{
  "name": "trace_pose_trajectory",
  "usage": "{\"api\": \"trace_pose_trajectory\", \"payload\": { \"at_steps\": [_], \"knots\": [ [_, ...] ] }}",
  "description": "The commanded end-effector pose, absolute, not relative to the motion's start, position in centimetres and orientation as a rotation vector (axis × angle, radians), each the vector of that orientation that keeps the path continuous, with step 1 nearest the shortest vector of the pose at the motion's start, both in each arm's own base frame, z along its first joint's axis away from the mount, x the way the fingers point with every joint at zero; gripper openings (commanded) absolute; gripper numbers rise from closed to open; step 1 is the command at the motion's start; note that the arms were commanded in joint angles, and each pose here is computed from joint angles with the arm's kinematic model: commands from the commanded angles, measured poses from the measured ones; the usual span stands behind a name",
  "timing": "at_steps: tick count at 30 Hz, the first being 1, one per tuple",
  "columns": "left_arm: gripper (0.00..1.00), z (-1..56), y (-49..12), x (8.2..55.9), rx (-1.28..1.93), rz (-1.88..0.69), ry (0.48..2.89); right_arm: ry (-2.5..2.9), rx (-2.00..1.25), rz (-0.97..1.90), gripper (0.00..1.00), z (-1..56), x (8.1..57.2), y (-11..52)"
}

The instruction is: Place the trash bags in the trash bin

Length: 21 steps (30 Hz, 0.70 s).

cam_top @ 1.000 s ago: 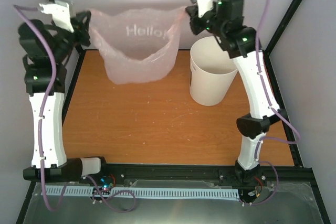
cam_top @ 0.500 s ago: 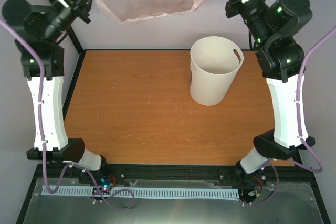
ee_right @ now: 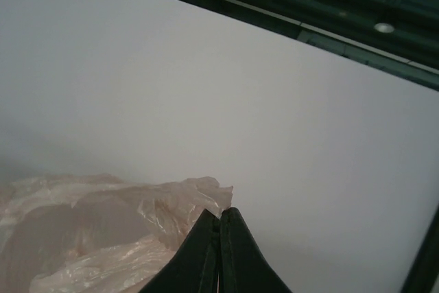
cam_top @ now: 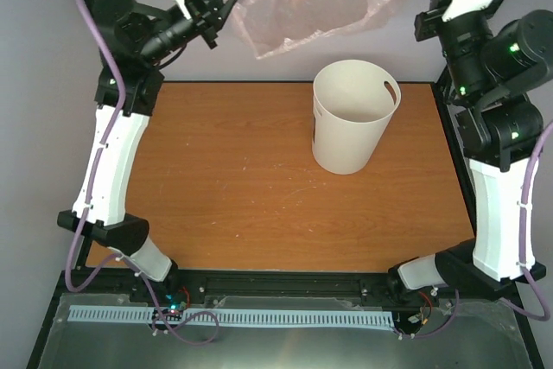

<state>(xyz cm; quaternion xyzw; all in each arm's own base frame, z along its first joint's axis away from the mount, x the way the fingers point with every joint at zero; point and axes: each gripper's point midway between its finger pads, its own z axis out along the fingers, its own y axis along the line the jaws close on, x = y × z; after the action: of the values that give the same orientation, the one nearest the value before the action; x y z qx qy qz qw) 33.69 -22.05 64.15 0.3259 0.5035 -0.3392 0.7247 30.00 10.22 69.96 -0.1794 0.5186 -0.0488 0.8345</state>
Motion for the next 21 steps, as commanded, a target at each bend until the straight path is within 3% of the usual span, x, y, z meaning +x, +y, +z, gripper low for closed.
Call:
{"api": "trace_pose_trajectory", "payload": {
  "at_steps": [1,9,21],
  "knots": [
    [0.01,64.6,-24.1,33.4,0.761,-0.736,1.064,1.072,-0.333,-0.185,0.03,71.1,28.3,8.0],
    [0.01,63.7,-27.0,33.3,0.802,-0.788,1.064,1.048,-0.300,-0.221,0.03,72.1,27.1,6.5],
    [0.01,58.6,-27.8,39.6,0.680,-0.755,1.266,1.169,-0.360,-0.162,0.03,68.2,31.5,8.6]
  ]
}}
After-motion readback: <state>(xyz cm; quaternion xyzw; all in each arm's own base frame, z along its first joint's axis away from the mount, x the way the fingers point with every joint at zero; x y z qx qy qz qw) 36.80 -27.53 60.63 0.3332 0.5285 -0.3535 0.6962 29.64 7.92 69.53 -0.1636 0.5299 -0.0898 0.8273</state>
